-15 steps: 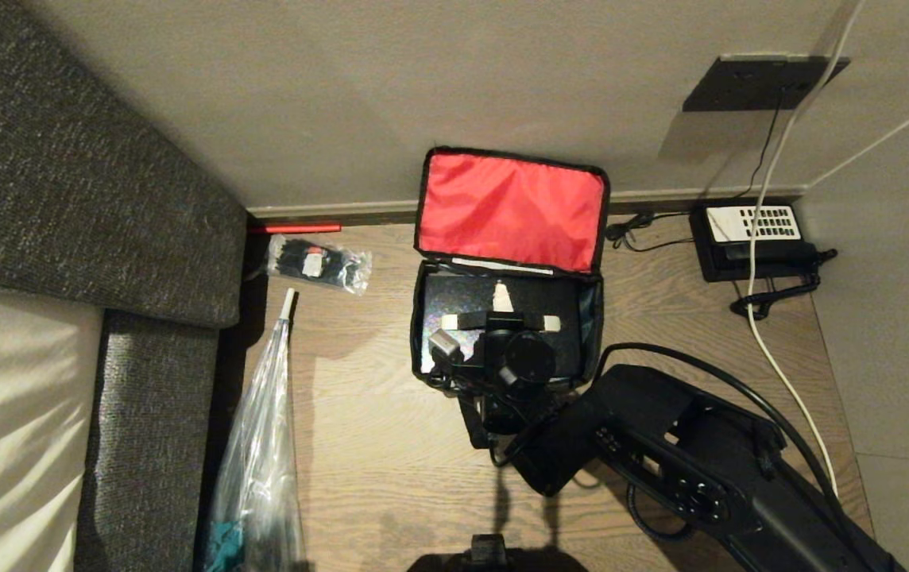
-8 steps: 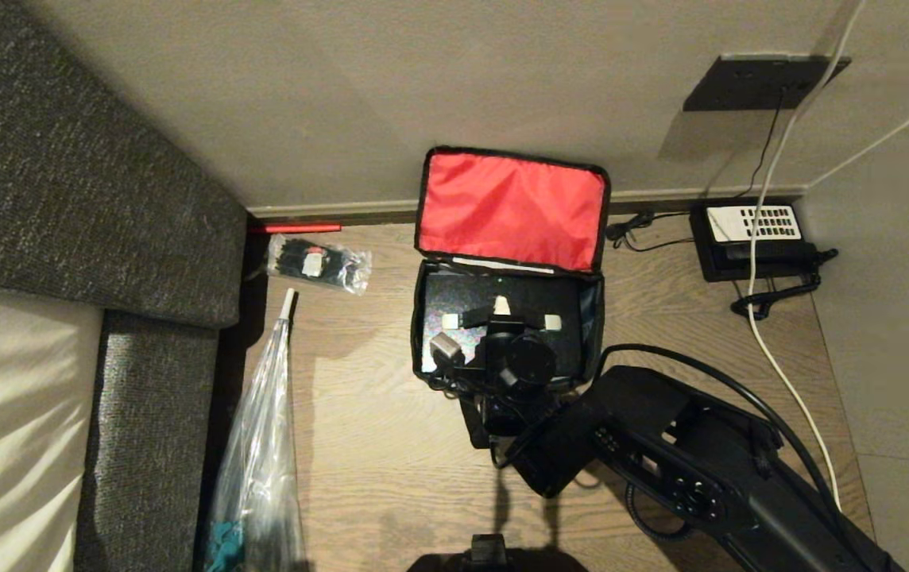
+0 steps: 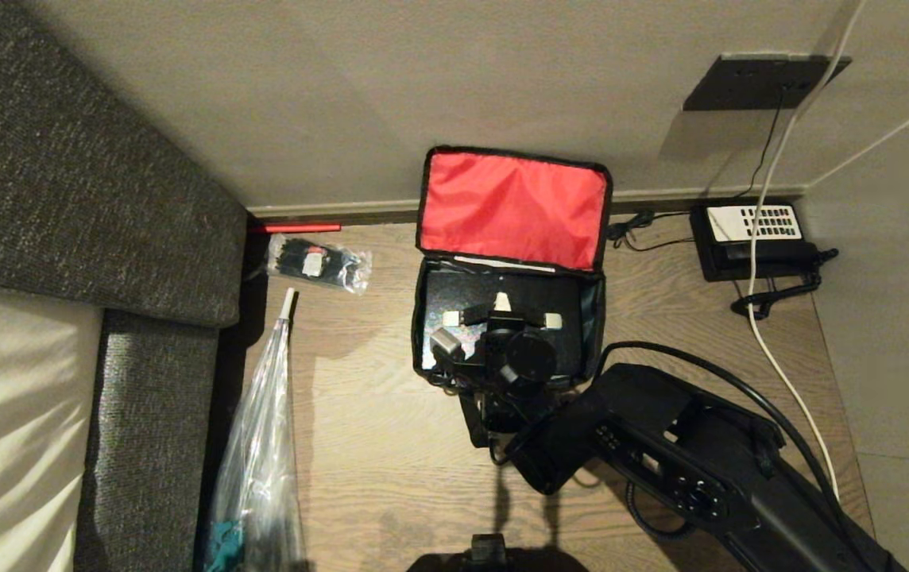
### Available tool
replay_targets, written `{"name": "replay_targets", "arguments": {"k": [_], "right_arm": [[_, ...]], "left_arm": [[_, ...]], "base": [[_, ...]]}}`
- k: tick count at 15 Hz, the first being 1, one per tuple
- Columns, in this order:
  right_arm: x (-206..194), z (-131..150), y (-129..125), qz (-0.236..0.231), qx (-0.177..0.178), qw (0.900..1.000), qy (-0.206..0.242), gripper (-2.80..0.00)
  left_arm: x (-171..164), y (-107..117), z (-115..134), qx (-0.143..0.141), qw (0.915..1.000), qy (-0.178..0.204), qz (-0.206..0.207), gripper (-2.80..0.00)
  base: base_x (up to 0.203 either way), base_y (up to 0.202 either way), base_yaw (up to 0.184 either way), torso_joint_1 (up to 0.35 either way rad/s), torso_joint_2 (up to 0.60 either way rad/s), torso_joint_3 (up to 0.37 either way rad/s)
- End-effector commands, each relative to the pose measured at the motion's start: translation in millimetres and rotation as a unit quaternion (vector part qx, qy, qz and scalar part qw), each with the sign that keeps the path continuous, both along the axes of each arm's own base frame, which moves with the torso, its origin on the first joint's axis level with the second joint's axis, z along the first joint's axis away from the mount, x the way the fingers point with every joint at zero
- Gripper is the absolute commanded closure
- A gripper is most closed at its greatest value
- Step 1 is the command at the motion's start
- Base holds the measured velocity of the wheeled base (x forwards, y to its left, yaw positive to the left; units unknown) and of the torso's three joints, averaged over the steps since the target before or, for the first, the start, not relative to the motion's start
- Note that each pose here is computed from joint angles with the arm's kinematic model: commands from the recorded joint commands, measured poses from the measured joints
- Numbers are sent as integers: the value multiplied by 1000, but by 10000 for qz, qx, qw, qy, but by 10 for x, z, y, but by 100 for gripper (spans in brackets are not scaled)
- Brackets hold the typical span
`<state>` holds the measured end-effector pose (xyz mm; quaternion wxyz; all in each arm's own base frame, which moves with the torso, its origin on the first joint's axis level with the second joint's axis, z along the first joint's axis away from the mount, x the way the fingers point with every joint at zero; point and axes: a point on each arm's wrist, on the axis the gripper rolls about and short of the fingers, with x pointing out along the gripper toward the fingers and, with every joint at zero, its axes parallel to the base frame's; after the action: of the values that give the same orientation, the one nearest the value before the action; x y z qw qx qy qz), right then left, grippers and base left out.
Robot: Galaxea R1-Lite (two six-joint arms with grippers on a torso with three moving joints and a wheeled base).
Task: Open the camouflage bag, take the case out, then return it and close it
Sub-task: Grip the handle, then lift the black box
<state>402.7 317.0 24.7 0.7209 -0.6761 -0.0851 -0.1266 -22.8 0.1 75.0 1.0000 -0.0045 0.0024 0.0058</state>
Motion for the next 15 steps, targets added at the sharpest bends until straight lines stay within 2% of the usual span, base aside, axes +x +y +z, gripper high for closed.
{"name": "replay_targets", "arguments": {"k": [1, 5, 8, 10, 15], "right_arm": [[-41, 127, -28, -29, 10, 10000, -37, 0], [-209, 375, 66, 112, 1, 9999, -126, 0], [-297, 449, 132, 196, -58, 9997, -154, 0], [-338, 447, 93, 195, -166, 9997, -53, 0], [-499, 664, 119, 284, -270, 9992, -112, 0]], "left_arm": [[2, 0, -9, -1, 10000, 14, 4, 0], [2, 0, -9, -1, 10000, 14, 4, 0], [2, 0, -9, -1, 10000, 14, 4, 0], [2, 0, -9, -1, 10000, 14, 4, 0], [2, 0, -9, -1, 10000, 14, 4, 0]], "base": [[0, 0, 0, 0, 0, 0], [0, 0, 0, 0, 0, 0], [0, 0, 0, 0, 0, 0], [0, 0, 0, 0, 0, 0], [0, 0, 0, 0, 0, 0]]}}
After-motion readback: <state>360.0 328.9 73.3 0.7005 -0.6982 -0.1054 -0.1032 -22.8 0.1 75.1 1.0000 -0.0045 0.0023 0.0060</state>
